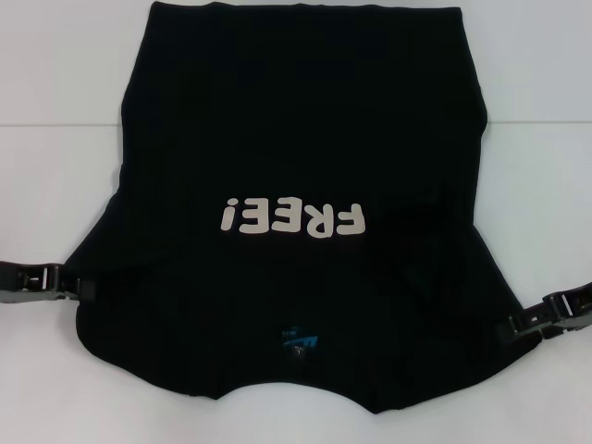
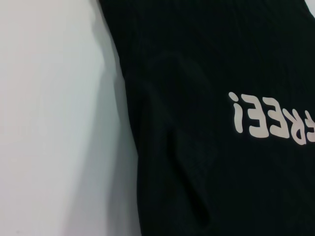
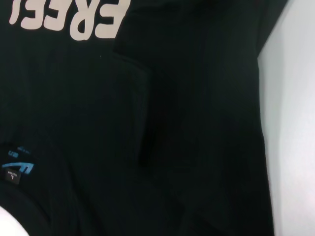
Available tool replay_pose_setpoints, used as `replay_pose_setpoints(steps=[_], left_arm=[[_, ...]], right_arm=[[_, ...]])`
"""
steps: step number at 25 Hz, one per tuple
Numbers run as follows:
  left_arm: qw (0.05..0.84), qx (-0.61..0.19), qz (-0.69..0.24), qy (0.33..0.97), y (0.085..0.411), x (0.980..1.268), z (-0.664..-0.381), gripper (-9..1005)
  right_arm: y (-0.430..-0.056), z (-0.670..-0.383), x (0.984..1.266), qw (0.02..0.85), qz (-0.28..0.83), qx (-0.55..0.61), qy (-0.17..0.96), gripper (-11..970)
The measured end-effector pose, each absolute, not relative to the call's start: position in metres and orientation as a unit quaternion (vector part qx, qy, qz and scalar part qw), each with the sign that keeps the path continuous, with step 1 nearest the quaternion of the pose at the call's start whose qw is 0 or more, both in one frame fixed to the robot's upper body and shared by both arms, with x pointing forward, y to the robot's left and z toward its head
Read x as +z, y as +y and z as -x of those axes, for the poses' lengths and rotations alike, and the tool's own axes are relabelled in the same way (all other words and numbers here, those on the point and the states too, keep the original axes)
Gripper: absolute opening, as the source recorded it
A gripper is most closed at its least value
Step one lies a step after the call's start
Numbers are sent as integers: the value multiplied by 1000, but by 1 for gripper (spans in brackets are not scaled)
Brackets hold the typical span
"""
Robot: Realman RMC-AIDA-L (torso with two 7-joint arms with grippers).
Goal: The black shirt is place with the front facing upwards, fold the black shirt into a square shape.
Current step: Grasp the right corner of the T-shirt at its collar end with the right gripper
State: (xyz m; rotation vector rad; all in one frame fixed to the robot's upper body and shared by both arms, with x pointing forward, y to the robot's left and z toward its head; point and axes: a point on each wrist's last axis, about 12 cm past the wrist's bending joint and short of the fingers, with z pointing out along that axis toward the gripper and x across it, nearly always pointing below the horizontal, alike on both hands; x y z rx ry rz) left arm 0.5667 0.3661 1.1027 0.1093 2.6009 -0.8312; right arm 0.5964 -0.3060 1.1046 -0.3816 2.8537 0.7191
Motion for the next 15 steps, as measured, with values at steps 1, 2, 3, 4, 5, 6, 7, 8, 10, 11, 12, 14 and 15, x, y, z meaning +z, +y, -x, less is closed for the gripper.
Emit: replay_pose_setpoints(steps=[1, 2, 3, 4, 5, 6, 7, 8, 10, 11, 12, 14, 15], left_arm=[[203, -298, -39, 932, 366, 1103, -567, 27], [203, -298, -39, 932, 366, 1102, -566, 27], [203, -298, -38, 932, 366, 1102, -566, 27], [203, -298, -38, 932, 367, 1102, -566, 27], [203, -298, -38, 932, 367, 1102, -566, 27], [203, -297, -38, 932, 367, 1102, -566, 27], [203, -297, -38, 932, 367, 1102, -566, 27], [203, -297, -38, 932, 367, 1102, -566, 27], [203, -297, -38, 932, 367, 1102, -566, 27], [203, -297, -38, 932, 367, 1103, -566, 27], [203, -297, -38, 932, 367, 1103, -566, 27], [203, -297, -39, 932, 367, 1103, -567, 27], [203, -297, -39, 932, 367, 1103, -567, 27]], right_arm=[[-306, -596, 1105, 87, 129, 241, 958, 913], [-305, -597, 1105, 86, 130, 241, 958, 913], [-305, -597, 1105, 86, 130, 241, 958, 913], [-304, -597, 1105, 86, 131, 241, 958, 913], [-304, -597, 1105, 86, 132, 242, 957, 912], [-303, -597, 1105, 86, 132, 242, 957, 912], [-302, -597, 1105, 86, 133, 243, 957, 912], [-302, -597, 1105, 86, 134, 243, 957, 912], [-300, -597, 1104, 85, 136, 244, 956, 911], [-300, -597, 1104, 85, 137, 245, 956, 911], [-299, -597, 1104, 84, 138, 245, 956, 911], [-297, -597, 1104, 83, 140, 247, 955, 911], [-296, -597, 1104, 83, 141, 247, 955, 910]])
